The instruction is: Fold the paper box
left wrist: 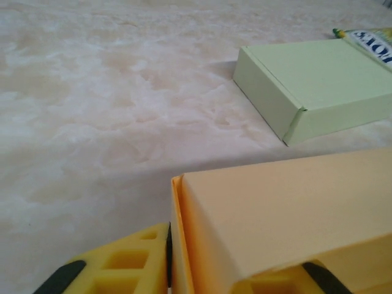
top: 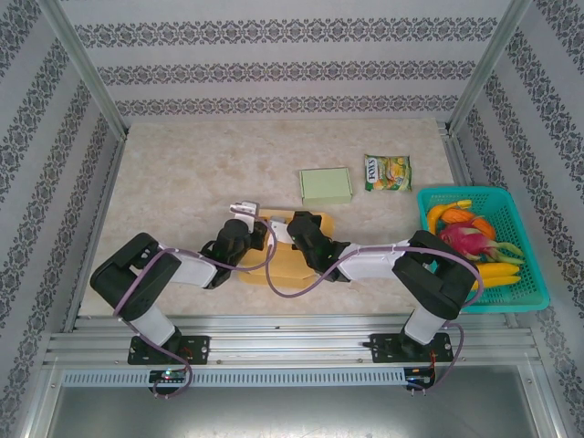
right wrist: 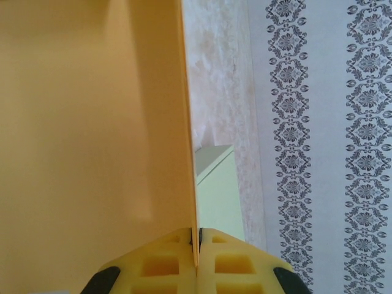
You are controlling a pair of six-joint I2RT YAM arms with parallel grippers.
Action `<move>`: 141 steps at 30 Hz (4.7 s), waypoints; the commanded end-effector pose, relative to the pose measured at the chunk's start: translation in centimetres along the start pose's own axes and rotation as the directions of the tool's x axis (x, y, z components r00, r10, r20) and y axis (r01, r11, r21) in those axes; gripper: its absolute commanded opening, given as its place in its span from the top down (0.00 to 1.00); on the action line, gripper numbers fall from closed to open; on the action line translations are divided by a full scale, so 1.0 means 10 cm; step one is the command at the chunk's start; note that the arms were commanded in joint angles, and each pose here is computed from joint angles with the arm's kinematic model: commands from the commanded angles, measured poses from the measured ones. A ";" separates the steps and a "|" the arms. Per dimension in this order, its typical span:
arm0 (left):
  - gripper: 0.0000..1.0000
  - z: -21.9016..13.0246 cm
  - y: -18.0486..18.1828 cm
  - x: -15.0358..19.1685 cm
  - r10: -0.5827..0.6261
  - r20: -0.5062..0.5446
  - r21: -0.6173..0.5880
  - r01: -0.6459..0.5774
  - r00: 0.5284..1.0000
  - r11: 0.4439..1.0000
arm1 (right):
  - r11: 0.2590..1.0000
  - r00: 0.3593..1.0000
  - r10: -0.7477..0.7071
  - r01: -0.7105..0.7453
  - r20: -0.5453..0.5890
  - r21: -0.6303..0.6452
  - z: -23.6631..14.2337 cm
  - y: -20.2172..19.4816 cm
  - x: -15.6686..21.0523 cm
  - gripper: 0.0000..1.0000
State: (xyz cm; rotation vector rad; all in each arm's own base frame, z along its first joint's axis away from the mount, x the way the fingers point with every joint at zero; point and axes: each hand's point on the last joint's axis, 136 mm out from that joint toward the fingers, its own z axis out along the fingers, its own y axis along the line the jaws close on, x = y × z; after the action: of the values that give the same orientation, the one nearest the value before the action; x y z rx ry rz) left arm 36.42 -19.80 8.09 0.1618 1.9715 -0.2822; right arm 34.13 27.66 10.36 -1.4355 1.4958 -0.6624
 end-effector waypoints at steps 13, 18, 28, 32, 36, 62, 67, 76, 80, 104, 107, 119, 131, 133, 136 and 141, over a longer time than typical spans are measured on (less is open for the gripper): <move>1.00 -0.21 1.05 0.30 -0.046 -0.077 -0.652 -0.015 0.996 0.758 | 0.998 1.000 0.009 -0.010 -0.016 -0.068 0.02 0.16 0.10 1.00; 1.00 -0.27 1.17 0.32 -0.022 -0.103 -0.725 -0.059 0.994 0.686 | 0.997 0.999 0.040 -0.041 -0.017 -0.064 0.01 0.11 0.13 1.00; 0.80 -0.11 1.06 0.41 -0.020 -0.161 -0.663 -0.093 0.987 0.743 | 0.995 0.998 0.060 -0.062 -0.018 -0.075 0.01 0.11 0.14 1.00; 0.67 0.01 0.71 0.40 -0.050 -0.159 -0.446 -0.027 0.986 0.894 | 0.995 0.998 0.063 -0.064 -0.020 -0.077 0.01 0.12 0.14 1.00; 0.57 -0.01 0.56 0.32 -0.056 -0.157 -0.361 -0.005 0.986 0.932 | 0.994 0.997 0.071 -0.072 -0.022 -0.076 0.01 0.10 0.15 1.00; 1.00 0.00 0.69 0.52 -0.049 -0.186 -0.408 -0.031 0.981 0.913 | 0.950 0.949 0.308 -0.302 0.068 -0.086 -0.26 -0.26 -0.06 0.50; 1.00 -0.03 0.66 0.48 -0.076 -0.164 -0.388 0.006 0.984 0.922 | 0.859 0.851 0.511 -0.504 0.117 -0.087 -0.61 -0.61 -0.07 0.34; 1.00 -0.17 0.51 0.26 -0.158 -0.039 -0.263 0.142 0.987 0.954 | 0.303 0.317 0.948 -0.905 0.000 -0.300 -0.85 -0.67 -0.23 0.36; 1.00 -0.19 0.52 0.23 -0.156 -0.009 -0.265 0.148 0.988 0.953 | 0.142 0.197 0.973 -0.918 -0.116 -0.371 -0.63 -0.49 -0.39 0.36; 1.00 -0.16 0.50 0.31 -0.192 -0.013 -0.272 0.181 0.981 0.945 | 0.040 0.138 0.973 -0.893 -0.188 -0.448 -0.20 -0.01 -0.57 0.36; 1.00 -0.18 0.54 0.32 -0.192 -0.013 -0.298 0.180 0.981 0.938 | 0.105 0.177 0.962 -0.943 -0.210 -0.315 -0.20 0.07 -0.25 0.36; 1.00 -0.17 0.51 0.30 -0.211 -0.010 -0.287 0.200 0.977 0.937 | 0.072 0.181 0.930 -0.943 -0.319 -0.325 -0.12 0.53 -0.20 0.35; 1.00 -0.17 0.48 0.28 -0.198 -0.015 -0.271 0.187 0.980 0.944 | 0.148 0.306 0.923 -0.842 -0.233 -0.519 -0.34 0.42 -0.73 0.38; 1.00 -0.16 0.46 0.28 -0.191 -0.017 -0.258 0.180 0.981 0.949 | 0.187 0.327 0.920 -0.852 -0.217 -0.490 -0.41 0.36 -0.62 0.38; 1.00 -0.16 0.41 0.25 -0.167 -0.012 -0.225 0.160 0.986 0.961 | 0.254 0.362 0.912 -0.867 -0.191 -0.429 -0.59 0.21 -0.39 0.37; 1.00 -0.19 0.32 0.17 -0.132 0.000 -0.164 0.131 0.991 0.978 | 0.340 0.389 0.910 -0.897 -0.141 -0.284 -0.89 -0.08 0.11 0.36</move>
State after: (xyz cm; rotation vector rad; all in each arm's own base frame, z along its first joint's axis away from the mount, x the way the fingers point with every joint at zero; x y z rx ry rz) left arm 35.57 -15.31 7.02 -0.1650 1.9952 -0.1721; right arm 27.04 28.67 15.54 -0.5552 2.0785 0.5576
